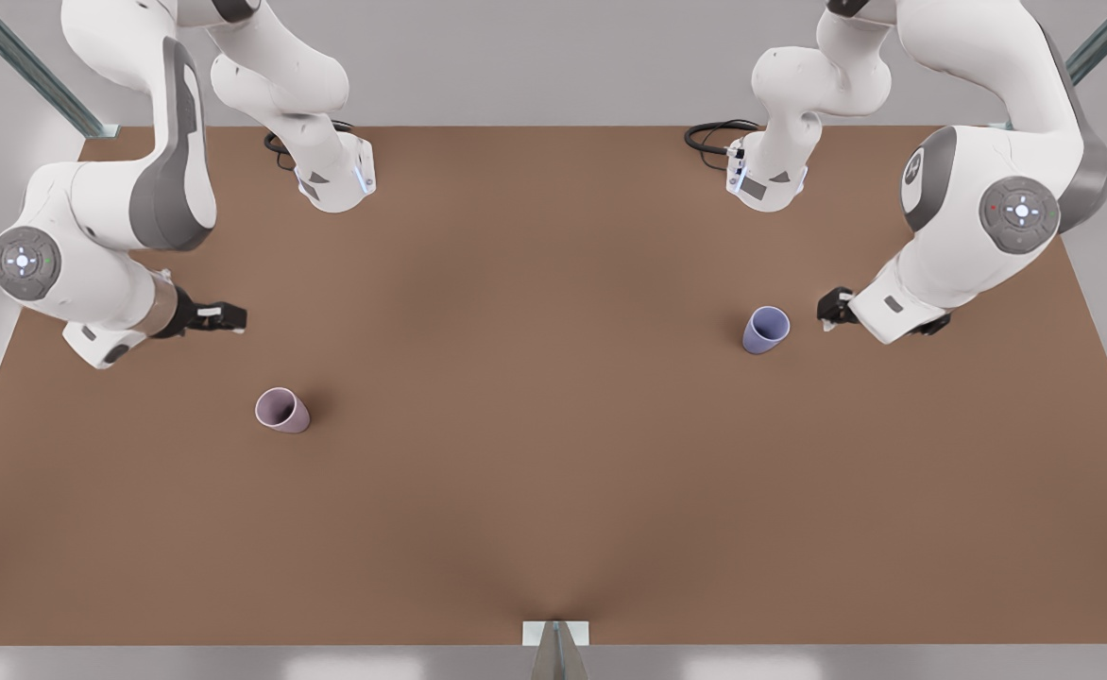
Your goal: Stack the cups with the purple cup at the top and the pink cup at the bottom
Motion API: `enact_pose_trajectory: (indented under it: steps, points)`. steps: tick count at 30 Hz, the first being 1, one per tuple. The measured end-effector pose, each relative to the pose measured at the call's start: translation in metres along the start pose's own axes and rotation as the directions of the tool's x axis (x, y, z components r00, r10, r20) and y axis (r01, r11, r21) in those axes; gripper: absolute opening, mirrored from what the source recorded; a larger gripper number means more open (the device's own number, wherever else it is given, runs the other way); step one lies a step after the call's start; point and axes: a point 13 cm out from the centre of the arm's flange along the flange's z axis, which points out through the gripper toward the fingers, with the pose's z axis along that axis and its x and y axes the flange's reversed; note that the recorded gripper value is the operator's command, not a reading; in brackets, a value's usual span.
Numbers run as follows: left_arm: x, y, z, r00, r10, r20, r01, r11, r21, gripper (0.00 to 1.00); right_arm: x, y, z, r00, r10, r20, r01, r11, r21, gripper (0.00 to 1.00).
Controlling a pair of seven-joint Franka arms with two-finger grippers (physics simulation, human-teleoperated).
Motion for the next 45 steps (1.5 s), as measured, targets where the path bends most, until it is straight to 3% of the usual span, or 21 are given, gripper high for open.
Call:
enact_pose_trajectory:
  steps: [9, 17, 25, 35, 37, 38, 41, 45]
  points:
    - [-0.012, -0.004, -0.002, 0.999, -0.026, 0.041, 0.025, 0.999, 0.024, 1.00, -0.039, -0.009, -0.001, 0.998, -0.001, 0.066, 0.002, 1.000, -0.009, 1.00]
    - [-0.010, -0.004, -0.003, 0.998, -0.040, 0.040, 0.039, 0.999, 0.028, 1.00, -0.057, -0.005, 0.155, 0.999, -0.021, -0.045, 0.018, 0.998, -0.056, 1.00]
    - [-0.007, -0.001, 0.000, 0.998, -0.055, 0.022, 0.054, 0.998, 0.032, 1.00, -0.103, -0.039, 0.216, 0.998, -0.010, 0.060, 0.011, 1.000, -0.024, 1.00]
    - [-0.005, -0.003, 0.002, 0.998, -0.060, 0.011, 0.059, 0.998, 0.037, 1.00, -0.114, -0.068, 0.273, 0.997, 0.003, 0.079, 0.000, 0.999, -0.035, 0.99]
    - [-0.005, -0.002, 0.002, 0.998, -0.061, 0.009, 0.061, 0.997, 0.037, 1.00, -0.113, -0.067, 0.279, 0.997, -0.003, 0.078, 0.006, 0.999, -0.035, 0.90]
    - [-0.005, -0.002, 0.002, 0.998, -0.062, 0.008, 0.062, 0.997, 0.037, 1.00, -0.113, -0.067, 0.281, 0.997, -0.006, 0.078, 0.008, 0.999, -0.036, 0.72]
    - [-0.004, -0.002, 0.002, 0.998, -0.063, 0.005, 0.063, 0.997, 0.037, 1.00, -0.116, -0.063, 0.286, 0.997, -0.017, 0.082, 0.020, 0.999, -0.040, 0.43]
    - [-0.003, -0.002, 0.003, 0.998, -0.064, 0.001, 0.064, 0.997, 0.037, 1.00, -0.120, -0.061, 0.286, 0.995, -0.032, 0.090, 0.036, 0.999, -0.040, 0.25]
